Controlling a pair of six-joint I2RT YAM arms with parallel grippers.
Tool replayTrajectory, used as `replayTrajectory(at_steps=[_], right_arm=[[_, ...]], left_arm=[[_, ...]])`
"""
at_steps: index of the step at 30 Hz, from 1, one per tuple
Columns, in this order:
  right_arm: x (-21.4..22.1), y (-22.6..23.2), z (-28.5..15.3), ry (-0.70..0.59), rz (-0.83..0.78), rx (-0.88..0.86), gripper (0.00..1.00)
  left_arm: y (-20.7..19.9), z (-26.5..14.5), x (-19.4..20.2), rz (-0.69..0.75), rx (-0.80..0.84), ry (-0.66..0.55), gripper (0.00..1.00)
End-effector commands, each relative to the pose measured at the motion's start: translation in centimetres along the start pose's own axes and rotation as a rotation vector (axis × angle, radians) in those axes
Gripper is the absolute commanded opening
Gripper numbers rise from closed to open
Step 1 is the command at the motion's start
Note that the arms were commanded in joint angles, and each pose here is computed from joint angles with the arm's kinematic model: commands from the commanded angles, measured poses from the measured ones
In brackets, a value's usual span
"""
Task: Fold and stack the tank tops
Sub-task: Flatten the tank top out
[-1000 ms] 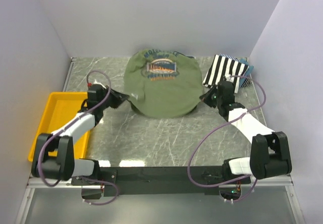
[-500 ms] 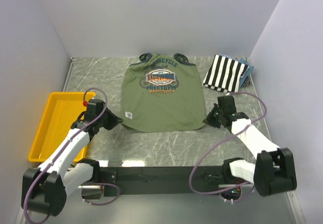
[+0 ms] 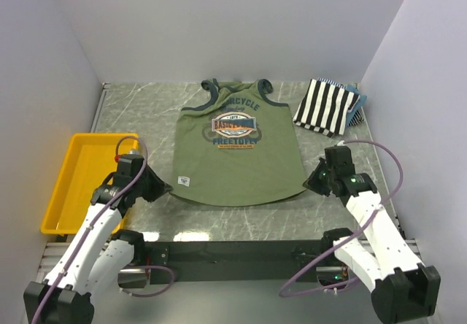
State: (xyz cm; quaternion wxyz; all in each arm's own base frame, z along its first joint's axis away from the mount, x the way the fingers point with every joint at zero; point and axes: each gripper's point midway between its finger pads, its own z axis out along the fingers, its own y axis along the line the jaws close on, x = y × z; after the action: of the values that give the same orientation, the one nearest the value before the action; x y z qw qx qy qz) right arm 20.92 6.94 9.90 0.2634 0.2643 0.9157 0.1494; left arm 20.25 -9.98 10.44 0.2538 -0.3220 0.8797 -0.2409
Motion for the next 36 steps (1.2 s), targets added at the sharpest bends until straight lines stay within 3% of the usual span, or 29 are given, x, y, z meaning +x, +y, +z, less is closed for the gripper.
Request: replayTrajectory(at_steps=[1,14,16,17,21,22,24,27,32,35,36], right_arm=[[-0.4,-0.5,-2.6,-0.032,-0.009,0.03,0.0],[0.2,-1.5,-6.0,-0.062,-0.019,0.037,0.01],[0.4,-1.7,-6.4,-0.055,-0.017,0.043,0.06],[0.2,-1.5,-6.8,-0.065,-0.015,0.035,0.14],[0.1,-2.0,-7.4,-0.08,-0.023,0.06,0.3],[0.1,-2.1,-7.5,-0.082,-0.024,0.063,0.33],[0.1,-2.2,-7.8,-0.089,-0.019,0.061,0.47],[-0.1,-1.6,-8.3,-0.101,-0.03,0.029,0.5],[0.4,2.2,-7.6,-0.049,-0.063,-0.13,0.51],[0.9,6.0,-6.3,-0.055,-0.066,-0.207,0.48],[2.4,8.6,-6.6,-0.037,-0.136,-0.277,0.48]], left_arm=[[-0.3,-2.0,0.3,0.058,0.009,0.011,0.01],[1.2,-4.5,1.9,0.109,0.007,0.035,0.0],[1.0,-4.7,1.9,0.128,0.016,0.035,0.01],[0.8,-4.8,2.1,0.137,0.028,0.048,0.01],[-0.3,-5.4,2.6,0.197,0.083,0.076,0.23],[-0.4,-5.5,2.6,0.203,0.09,0.075,0.26],[-0.9,-5.9,2.6,0.224,0.105,0.071,0.34],[-1.8,-6.4,2.1,0.24,0.126,0.056,0.38],[-4.0,-6.3,0.0,0.205,0.143,-0.012,0.39],[-6.8,-5.1,-3.2,0.174,0.148,-0.089,0.4],[-7.7,-4.6,-4.1,0.148,0.147,-0.102,0.38]])
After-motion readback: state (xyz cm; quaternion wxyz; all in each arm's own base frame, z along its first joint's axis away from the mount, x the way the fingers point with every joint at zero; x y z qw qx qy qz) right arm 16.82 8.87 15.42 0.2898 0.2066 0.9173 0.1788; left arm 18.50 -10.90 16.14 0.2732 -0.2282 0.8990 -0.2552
